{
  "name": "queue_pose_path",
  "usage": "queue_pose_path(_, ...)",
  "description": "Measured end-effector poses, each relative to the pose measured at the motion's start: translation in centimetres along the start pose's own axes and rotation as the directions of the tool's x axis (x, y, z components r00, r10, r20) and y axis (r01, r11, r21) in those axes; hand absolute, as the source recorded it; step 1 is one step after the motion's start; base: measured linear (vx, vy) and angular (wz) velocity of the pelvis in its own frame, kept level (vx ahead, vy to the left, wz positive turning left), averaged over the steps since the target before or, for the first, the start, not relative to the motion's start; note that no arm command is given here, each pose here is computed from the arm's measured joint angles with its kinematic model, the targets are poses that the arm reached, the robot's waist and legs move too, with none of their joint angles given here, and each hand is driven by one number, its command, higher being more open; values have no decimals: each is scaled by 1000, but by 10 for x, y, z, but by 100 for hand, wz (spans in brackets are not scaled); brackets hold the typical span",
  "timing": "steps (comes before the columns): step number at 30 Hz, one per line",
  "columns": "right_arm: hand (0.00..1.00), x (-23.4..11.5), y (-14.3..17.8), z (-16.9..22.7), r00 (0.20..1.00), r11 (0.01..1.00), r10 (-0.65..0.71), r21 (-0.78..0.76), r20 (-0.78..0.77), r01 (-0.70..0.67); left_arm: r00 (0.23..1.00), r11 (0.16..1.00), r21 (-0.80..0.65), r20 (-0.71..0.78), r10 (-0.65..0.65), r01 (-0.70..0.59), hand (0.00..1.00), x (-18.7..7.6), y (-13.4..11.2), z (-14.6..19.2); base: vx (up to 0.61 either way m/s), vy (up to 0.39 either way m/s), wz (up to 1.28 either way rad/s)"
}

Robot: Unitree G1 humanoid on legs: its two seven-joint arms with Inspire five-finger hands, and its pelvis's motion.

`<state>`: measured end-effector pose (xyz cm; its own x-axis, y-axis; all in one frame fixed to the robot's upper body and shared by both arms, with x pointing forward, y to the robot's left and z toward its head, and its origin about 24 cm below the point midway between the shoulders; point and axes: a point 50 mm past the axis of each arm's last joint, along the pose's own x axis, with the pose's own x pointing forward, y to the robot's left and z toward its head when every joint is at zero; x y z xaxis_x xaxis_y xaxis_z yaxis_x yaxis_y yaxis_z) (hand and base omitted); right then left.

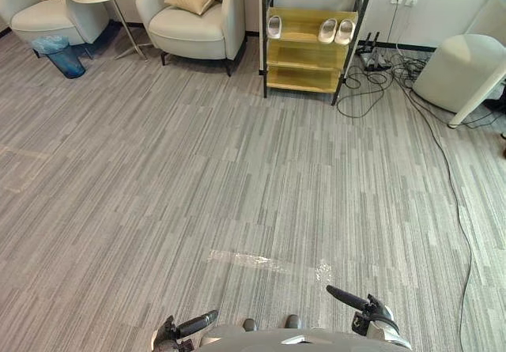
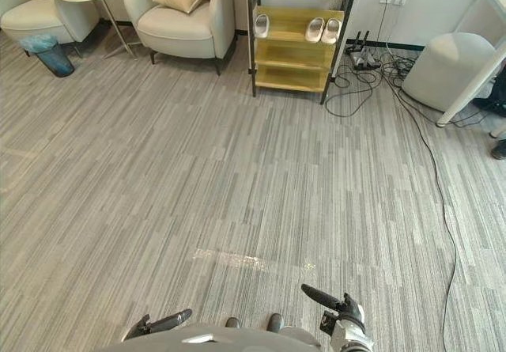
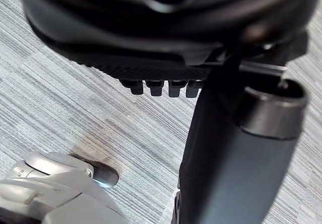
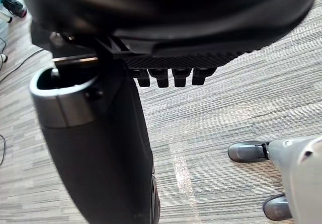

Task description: Organize the slippers on the shoe rack

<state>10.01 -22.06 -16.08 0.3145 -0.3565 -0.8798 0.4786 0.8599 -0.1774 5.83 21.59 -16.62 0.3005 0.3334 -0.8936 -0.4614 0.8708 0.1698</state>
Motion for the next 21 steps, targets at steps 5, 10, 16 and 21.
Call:
queue_pose_path(5,100,-2,7,-4,1000,999,24,-30,-7,-24,999,998,62,11,-30,29,100,0,-1,3,0,0,0)
queue_pose_path(10,100,-4,15,-8,999,998,49,-49,-12,-49,998,992,113,20,-58,55,100,1,-4,5,-8,0,-5)
queue_pose_path(16,100,-5,18,-12,998,995,64,-72,-19,-66,997,986,149,27,-76,71,100,1,-4,8,-13,5,-8)
queue_pose_path(21,100,-5,18,-12,997,996,69,-56,-20,-70,996,983,169,31,-85,79,100,2,-5,10,-13,-7,-4)
